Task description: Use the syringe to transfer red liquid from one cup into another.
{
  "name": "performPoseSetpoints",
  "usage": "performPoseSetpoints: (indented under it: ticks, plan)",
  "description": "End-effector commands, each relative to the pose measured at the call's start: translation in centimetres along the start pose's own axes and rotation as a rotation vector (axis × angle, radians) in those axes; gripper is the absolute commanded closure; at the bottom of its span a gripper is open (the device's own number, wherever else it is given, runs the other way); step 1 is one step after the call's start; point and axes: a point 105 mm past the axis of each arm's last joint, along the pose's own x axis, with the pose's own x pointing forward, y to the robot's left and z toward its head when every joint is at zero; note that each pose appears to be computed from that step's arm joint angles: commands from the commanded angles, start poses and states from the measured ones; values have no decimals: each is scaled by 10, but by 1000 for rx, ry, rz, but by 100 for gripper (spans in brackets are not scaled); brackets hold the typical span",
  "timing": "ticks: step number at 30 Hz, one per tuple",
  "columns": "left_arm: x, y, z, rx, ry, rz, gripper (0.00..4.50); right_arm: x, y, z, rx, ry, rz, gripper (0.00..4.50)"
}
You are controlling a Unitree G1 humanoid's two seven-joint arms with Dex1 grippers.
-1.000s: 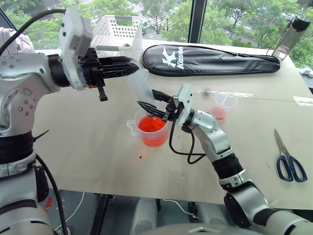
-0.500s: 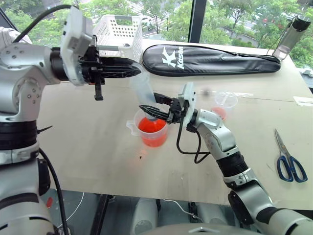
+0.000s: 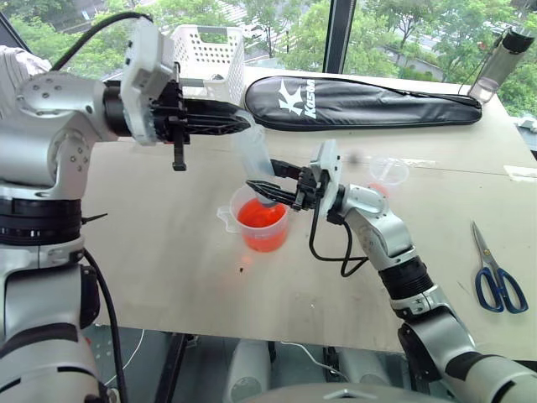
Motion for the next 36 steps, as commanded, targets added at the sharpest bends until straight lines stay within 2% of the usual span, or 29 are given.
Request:
performPoseSetpoints:
  ticks: [1,36]
  plan:
    - [-16,17,24,111,-20,122,450,14,33,7,-40,1,188,306]
    - [-23,34,34,141,-23,178,450,11,43,0,5,43,242,306]
